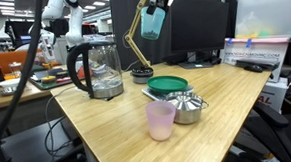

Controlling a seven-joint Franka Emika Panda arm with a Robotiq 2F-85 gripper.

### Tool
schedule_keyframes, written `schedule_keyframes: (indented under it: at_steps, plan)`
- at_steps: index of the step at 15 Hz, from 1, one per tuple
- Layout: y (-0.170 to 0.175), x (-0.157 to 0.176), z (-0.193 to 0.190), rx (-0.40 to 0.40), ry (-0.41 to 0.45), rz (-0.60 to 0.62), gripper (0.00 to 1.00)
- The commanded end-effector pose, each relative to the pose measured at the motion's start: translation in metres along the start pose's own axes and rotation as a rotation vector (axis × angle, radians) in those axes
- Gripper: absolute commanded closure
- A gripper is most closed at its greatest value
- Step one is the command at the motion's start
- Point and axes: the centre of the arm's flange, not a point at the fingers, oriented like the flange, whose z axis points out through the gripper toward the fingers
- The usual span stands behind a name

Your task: Pour the things in the blue cup onto the plate

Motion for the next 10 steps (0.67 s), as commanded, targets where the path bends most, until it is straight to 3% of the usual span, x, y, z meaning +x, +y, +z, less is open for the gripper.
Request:
schedule_keyframes:
  at_steps: [1, 3, 4, 10]
  plan:
    - [-0.032, 0.017, -0.067, 0.019, -0.026, 0.159, 0.46]
    - [-0.034, 0.015, -0.069, 0.0, -0.04, 0.17, 0.46]
    - [0.003, -0.006, -0.006, 0.013, 0.002, 0.145, 0.21]
    - [0.003, -0.007, -0.005, 0.002, -0.007, 0.157, 0.21]
